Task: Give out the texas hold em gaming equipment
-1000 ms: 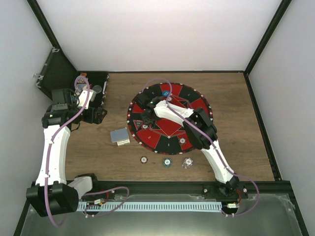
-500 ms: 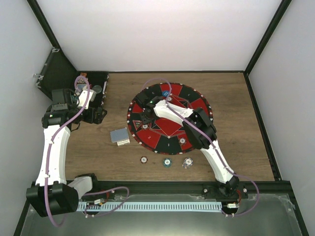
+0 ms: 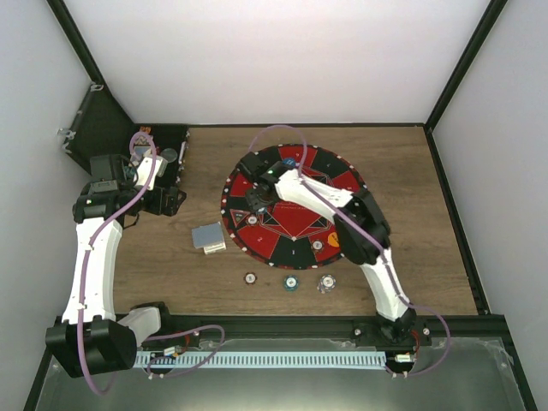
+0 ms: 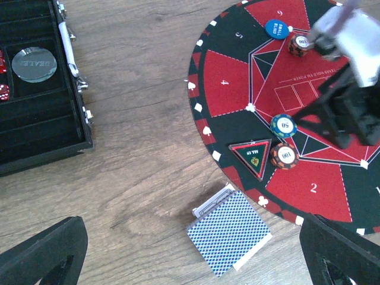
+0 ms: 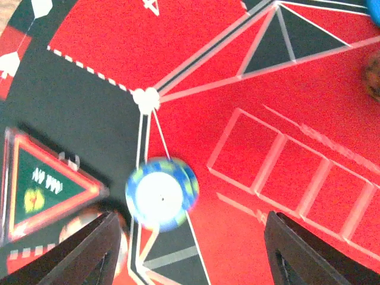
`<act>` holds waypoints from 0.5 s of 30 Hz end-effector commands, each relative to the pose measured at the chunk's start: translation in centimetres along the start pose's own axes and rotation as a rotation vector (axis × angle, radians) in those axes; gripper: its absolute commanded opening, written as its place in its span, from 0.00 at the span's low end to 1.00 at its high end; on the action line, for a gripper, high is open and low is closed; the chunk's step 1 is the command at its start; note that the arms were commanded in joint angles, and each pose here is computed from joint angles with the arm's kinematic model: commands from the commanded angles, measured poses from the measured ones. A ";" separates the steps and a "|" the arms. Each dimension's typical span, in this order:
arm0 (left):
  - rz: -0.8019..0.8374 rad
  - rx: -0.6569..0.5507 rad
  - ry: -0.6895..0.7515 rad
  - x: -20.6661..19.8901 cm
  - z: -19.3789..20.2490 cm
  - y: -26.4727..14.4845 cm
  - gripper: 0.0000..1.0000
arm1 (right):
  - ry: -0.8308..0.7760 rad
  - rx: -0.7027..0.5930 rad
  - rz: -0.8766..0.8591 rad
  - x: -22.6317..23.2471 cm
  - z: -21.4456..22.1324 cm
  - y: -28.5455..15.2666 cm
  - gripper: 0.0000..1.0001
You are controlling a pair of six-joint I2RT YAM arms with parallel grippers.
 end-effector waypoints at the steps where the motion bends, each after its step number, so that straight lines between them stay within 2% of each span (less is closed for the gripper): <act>1: -0.002 -0.028 0.012 -0.1 -0.5 -0.6 1.00 | 0.027 -0.055 -0.002 -1.0 1.7 -6.5 0.68; 6: 0.011 -0.036 0.011 -0.3 -0.6 -0.6 1.00 | -0.003 0.002 -0.057 1.1 9.1 -10.3 0.69; 10: 0.020 -0.043 0.009 -0.3 -0.7 -0.5 1.00 | -0.002 0.097 -0.112 2.9 16.0 -11.3 0.73; 15: 0.022 -0.038 0.007 -0.3 -0.6 -0.4 1.00 | 0.002 0.159 -0.164 4.8 20.7 -11.9 0.77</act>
Point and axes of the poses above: each gripper's point midway between its finger pads, its own y axis out along the fingers, its own x axis along the line the jaws close on, z = x × y, the point moved 4 cm from there along -y, back along the fingers, and after that the axes turned 4 degrees about -y, right-handed, at the moved point
